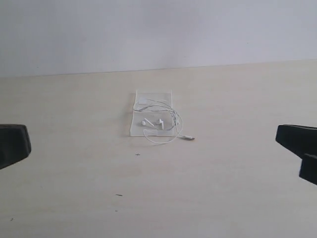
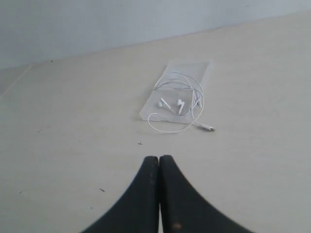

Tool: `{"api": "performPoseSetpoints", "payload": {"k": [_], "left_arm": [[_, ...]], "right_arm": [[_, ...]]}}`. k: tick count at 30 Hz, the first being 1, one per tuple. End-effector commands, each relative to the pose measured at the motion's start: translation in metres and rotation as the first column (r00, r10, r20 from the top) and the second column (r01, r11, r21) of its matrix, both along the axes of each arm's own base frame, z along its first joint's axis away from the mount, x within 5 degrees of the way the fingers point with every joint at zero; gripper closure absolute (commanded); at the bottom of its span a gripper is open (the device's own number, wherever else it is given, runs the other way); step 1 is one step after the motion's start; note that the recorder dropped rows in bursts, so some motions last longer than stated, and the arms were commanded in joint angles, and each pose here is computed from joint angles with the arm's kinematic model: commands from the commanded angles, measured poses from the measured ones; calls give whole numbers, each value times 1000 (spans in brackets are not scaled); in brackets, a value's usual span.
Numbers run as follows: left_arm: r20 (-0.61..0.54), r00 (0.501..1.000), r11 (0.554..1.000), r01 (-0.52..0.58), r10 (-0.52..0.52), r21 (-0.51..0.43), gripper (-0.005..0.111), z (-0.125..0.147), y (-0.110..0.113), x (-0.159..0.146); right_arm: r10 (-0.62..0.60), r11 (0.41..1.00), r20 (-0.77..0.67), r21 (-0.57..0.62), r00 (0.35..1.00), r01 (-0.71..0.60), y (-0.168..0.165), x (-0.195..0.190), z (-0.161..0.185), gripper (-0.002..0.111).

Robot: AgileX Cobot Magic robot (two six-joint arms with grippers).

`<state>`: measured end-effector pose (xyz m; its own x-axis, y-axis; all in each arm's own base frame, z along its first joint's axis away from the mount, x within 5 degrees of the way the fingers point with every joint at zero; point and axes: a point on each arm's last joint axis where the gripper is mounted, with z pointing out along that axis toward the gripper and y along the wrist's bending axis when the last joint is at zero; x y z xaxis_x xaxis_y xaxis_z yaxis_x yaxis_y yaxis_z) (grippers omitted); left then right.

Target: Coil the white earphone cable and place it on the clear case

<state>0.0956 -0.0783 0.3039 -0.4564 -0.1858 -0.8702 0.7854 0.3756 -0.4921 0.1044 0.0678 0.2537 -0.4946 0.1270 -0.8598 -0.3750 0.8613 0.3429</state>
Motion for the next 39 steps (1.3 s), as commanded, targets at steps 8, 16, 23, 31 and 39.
{"api": "performPoseSetpoints", "payload": {"k": [8, 16, 23, 31, 39], "left_arm": [[173, 985, 999, 9, -15, 37, 107, 10, -3, -39], [166, 986, 996, 9, -24, 94, 107, 5, -3, -39], [166, 986, 995, 9, -25, 97, 107, 5, -3, -39], [176, 984, 995, 11, -28, 100, 107, 5, -4, -41], [458, 786, 871, -489, 415, 49, 107, 17, 24, -56]], "right_arm": [[-2, 997, 111, 79, 994, -7, -19, -28, -15, 108], [-12, 997, 68, 79, 998, 7, -21, -30, -22, 108], [-12, 997, 68, 79, 998, 7, -21, -30, -22, 108], [-12, 997, 68, 79, 998, 7, -21, -30, -22, 108], [-12, 997, 68, 79, 998, 7, -21, -30, -22, 108]]}}
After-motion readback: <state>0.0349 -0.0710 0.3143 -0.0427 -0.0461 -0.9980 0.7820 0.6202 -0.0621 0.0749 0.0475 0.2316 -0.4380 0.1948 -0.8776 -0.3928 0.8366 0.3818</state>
